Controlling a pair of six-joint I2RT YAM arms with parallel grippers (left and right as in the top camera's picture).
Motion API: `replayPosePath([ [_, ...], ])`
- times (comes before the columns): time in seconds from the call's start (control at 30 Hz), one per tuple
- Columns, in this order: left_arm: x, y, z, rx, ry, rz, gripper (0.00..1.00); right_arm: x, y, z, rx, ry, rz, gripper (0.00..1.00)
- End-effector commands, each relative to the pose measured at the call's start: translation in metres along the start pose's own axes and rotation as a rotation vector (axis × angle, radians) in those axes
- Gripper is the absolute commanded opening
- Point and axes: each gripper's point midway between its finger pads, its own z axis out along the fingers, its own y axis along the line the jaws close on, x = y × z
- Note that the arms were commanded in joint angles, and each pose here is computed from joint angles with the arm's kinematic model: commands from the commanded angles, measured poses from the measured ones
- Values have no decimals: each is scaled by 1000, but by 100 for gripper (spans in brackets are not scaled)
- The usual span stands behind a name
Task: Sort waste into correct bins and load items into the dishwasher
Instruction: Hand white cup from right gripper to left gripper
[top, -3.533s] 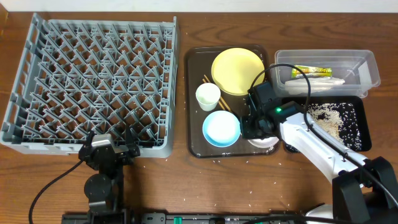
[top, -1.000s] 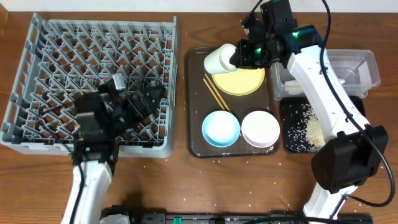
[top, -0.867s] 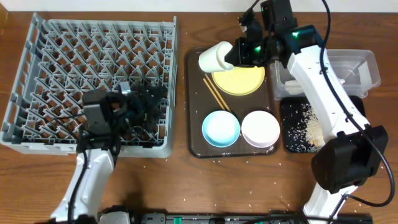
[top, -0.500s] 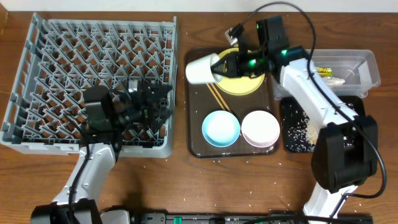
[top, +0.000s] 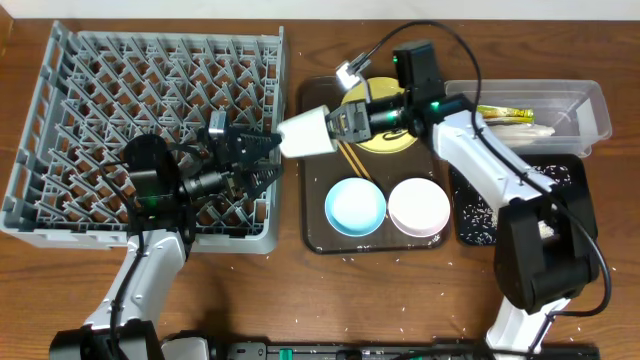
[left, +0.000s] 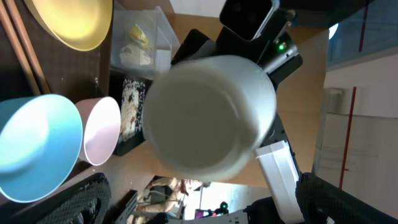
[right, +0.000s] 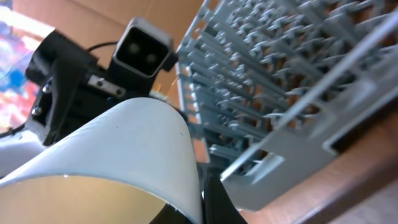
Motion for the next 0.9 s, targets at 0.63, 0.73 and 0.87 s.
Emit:
replayPosePath([
  [0.63, 6, -7, 0, 15, 46, 49, 62, 30, 30, 41, -98, 116, -25, 1],
  [0.73, 6, -7, 0, 15, 46, 50, 53, 29, 27, 41, -81, 110, -25, 1],
  [0.87, 6, -7, 0, 15, 46, 50, 41, 26, 22, 42, -51, 98, -20, 10],
])
